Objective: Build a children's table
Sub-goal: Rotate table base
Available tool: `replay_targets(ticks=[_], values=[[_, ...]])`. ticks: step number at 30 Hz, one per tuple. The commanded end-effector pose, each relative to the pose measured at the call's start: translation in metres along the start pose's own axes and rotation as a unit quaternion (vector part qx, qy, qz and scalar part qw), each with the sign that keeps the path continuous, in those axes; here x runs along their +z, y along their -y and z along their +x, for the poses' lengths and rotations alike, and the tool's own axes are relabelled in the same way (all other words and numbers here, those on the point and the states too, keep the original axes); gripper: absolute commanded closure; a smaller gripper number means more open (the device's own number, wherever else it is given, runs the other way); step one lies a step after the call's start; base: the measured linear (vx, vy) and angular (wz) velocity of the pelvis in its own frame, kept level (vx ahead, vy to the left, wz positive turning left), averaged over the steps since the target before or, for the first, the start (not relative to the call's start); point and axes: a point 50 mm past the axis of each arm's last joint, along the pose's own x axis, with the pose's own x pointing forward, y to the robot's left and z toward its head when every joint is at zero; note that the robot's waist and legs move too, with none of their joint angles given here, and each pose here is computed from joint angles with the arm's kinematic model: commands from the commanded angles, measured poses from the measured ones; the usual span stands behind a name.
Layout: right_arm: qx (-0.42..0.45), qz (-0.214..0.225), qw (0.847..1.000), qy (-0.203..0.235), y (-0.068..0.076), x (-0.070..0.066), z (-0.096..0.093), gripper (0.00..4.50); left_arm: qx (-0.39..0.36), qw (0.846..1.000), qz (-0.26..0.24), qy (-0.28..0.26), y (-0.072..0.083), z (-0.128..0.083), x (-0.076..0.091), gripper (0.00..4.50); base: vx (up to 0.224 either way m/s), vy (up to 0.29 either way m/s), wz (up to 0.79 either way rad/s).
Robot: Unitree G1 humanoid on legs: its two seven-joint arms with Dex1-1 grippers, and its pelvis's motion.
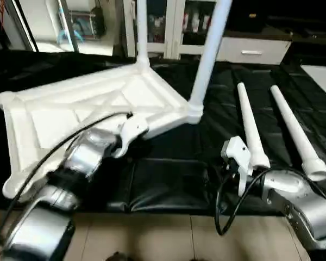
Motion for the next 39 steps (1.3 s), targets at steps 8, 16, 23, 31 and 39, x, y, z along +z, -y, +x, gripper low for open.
replay_targets(ticks=[8, 16, 23, 31, 39], values=[[-0.055, -0.006, 0.998, -0.019, 0.011, -0.004, -0.002, 0.75, 0.142, 0.987, 0.039, 0.058, -0.013, 0.022, 0.038, 3.18, 0.0, 0.0, 0.0], [-0.06, -0.001, 0.998, 0.004, 0.006, 0.0, 0.0, 0.75, 0.134, 0.955, -0.078, 0.254, -0.008, 0.017, 0.089, 3.18, 0.0, 0.0, 0.0], [-0.061, 0.002, 0.998, 0.013, 0.004, 0.0, 0.003, 0.75, 0.05, 0.953, -0.063, 0.293, -0.01, -0.011, 0.092, 3.18, 0.0, 0.0, 0.0], [-0.046, 0.0, 0.999, 0.009, -0.002, -0.003, 0.005, 0.75, 0.028, 0.995, -0.013, 0.1, -0.033, -0.067, 0.003, 3.18, 0.0, 0.0, 0.0], [-0.042, 0.0, 0.999, 0.005, -0.004, -0.005, 0.005, 0.75, 0.022, 0.999, -0.006, -0.031, -0.044, -0.099, -0.031, 3.18, 0.0, 0.0, 0.0]])
